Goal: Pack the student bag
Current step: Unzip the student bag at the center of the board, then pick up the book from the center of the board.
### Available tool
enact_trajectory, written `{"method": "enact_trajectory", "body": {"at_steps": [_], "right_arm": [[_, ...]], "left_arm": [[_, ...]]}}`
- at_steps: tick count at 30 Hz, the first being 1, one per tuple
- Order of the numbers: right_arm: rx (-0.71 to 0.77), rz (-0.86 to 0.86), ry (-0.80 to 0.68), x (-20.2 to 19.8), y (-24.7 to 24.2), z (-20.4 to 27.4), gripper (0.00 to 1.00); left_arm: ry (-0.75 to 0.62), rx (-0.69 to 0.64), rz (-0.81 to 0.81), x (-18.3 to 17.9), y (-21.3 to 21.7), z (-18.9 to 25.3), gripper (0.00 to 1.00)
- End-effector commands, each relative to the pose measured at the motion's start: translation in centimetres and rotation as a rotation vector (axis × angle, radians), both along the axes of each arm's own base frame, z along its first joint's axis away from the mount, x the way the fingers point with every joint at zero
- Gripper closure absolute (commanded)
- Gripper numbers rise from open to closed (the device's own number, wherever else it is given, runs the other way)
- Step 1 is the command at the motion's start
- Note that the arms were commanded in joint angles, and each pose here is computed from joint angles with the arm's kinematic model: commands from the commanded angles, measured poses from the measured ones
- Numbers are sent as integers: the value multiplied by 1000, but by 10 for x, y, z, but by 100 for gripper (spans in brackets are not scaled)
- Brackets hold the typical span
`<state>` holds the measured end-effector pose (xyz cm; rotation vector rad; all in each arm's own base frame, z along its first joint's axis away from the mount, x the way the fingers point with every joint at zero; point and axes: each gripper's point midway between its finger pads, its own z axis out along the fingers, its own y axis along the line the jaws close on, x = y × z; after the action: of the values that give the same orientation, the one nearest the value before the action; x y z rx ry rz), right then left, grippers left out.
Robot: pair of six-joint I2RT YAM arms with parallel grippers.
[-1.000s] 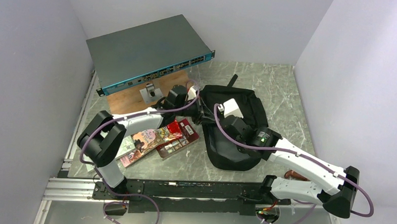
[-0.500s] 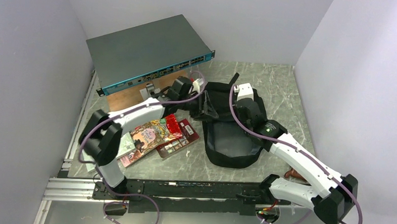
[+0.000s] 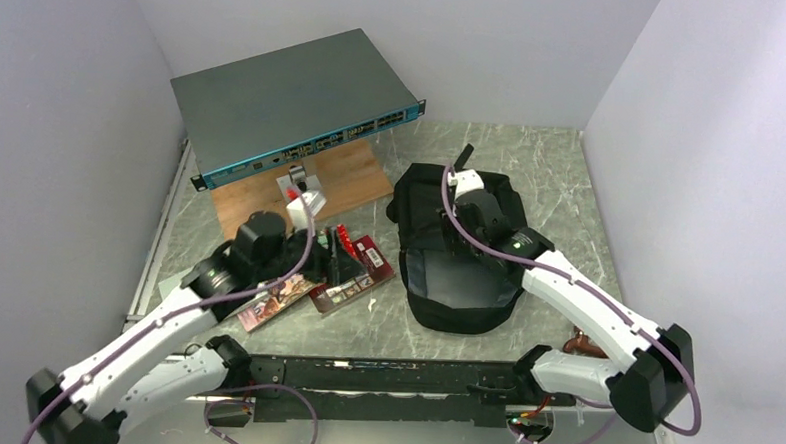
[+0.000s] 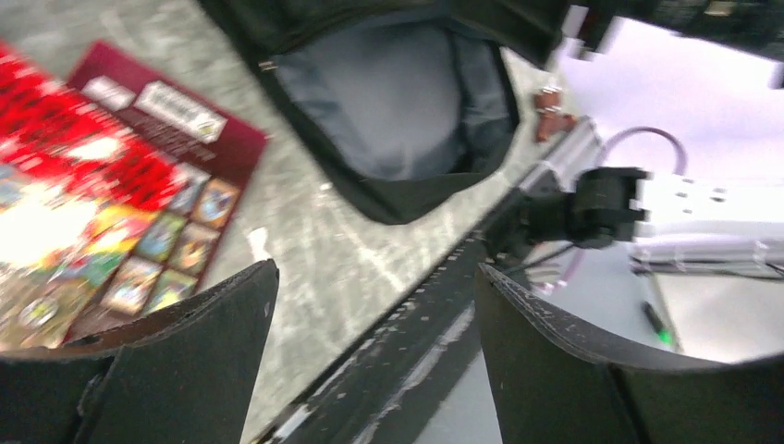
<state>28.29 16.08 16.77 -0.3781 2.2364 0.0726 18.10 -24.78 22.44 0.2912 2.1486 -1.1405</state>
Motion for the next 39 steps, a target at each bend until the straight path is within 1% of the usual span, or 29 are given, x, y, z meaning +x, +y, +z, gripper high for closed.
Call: {"method": "enact_trajectory", "body": {"at_steps": [1, 3, 4, 7, 8, 11, 14, 17, 19, 21, 24, 28, 32, 33, 36, 39], "right_arm": [[257, 105, 73, -38, 29, 25, 39], [355, 151, 55, -46, 42, 44, 28], [406, 183, 50, -49, 51, 52, 25], [578, 266, 43, -55, 84, 68, 18], [636, 289, 54, -56, 98, 69, 17], [802, 322, 150, -61, 142, 63, 16], [878, 350, 215, -61, 186, 53, 16], [873, 302, 318, -50, 212, 18, 19], [888, 274, 358, -44, 222, -1, 21], [889, 246, 396, -39, 229, -20, 23], [862, 188, 435, -34, 232, -45, 24], [872, 133, 472, -34, 229, -69, 24], [902, 128, 498, -28, 230, -82, 24], [913, 126, 509, -26, 229, -84, 25], [929, 102, 540, -20, 222, -93, 32], [928, 82, 540, -17, 214, -97, 32]], "left_arm": [[-79, 157, 239, 10, 56, -36, 16], [-96, 170, 290, 8, 70, -40, 16], [-109, 184, 341, 11, 79, -41, 16], [-119, 195, 433, 13, 97, -42, 16], [-114, 197, 456, 12, 101, -44, 16], [-71, 212, 553, 12, 117, -59, 17], [5, 246, 645, 11, 130, -87, 18], [56, 258, 685, 12, 131, -108, 20], [89, 271, 710, 13, 133, -123, 23], [103, 291, 728, 15, 134, -133, 24], [108, 307, 736, 18, 134, -143, 26], [132, 326, 746, 16, 136, -159, 27], [123, 339, 749, 16, 138, -165, 27], [121, 336, 747, 16, 138, -165, 28], [124, 340, 746, 14, 139, -167, 28], [135, 344, 748, 12, 141, -172, 29]]}}
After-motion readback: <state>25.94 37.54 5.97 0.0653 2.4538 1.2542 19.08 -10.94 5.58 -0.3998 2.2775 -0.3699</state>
